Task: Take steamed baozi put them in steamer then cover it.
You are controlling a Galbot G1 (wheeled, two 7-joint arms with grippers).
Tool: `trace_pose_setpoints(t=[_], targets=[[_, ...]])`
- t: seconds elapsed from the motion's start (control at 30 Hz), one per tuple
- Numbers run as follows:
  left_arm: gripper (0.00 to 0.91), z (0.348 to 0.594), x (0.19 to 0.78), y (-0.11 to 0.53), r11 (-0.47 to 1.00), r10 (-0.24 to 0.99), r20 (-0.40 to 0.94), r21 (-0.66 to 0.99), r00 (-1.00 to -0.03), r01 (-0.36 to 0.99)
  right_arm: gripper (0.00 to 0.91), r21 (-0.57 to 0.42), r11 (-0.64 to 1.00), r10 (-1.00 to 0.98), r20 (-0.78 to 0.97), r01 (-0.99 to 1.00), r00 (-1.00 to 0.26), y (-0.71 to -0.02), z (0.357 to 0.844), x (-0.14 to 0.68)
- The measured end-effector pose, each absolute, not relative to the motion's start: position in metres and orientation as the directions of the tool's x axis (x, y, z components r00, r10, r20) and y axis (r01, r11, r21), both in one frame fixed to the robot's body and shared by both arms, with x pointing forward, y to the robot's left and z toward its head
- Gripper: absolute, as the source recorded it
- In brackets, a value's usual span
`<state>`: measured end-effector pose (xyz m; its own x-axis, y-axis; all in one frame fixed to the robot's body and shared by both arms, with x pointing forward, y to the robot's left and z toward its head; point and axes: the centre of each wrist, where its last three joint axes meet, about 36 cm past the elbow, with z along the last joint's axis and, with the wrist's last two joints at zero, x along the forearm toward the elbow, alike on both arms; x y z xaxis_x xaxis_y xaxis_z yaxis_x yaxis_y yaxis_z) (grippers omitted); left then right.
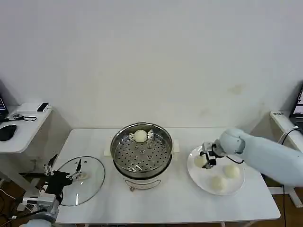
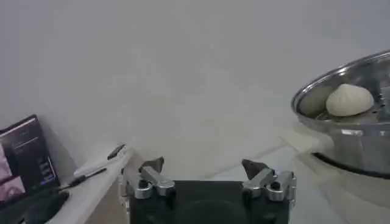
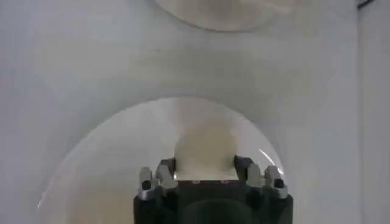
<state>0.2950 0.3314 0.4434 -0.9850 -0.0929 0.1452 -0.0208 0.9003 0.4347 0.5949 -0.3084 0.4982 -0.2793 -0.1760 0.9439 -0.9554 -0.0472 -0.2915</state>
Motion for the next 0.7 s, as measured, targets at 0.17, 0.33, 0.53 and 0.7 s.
trace_pose_setpoints(t=[0.17, 0.33, 0.53, 0.7], targets=[[0.907, 0.444, 0.296, 0.328, 0.903, -0.082, 0.141, 0.429, -0.987, -0.014, 0.655, -0.325, -0.043, -0.185, 0.932, -0.945, -0.312, -0.314, 0.538, 0.597], [0.907, 0.447, 0.296, 0.326, 0.903, -0.075, 0.133, 0.429, -0.988, -0.01, 0.655, -0.378, -0.048, -0.213, 0.908, -0.924, -0.36, -0.305, 0.586, 0.6], [0.907, 0.449, 0.297, 0.326, 0.9, -0.069, 0.129, 0.436, -0.989, -0.006, 0.655, -0.44, -0.059, -0.255, 0.874, -0.896, -0.413, -0.273, 0.638, 0.606], [0.907, 0.452, 0.299, 0.328, 0.898, -0.072, 0.123, 0.441, -0.99, -0.01, 0.665, -0.469, -0.066, -0.293, 0.853, -0.881, -0.432, -0.233, 0.663, 0.611]])
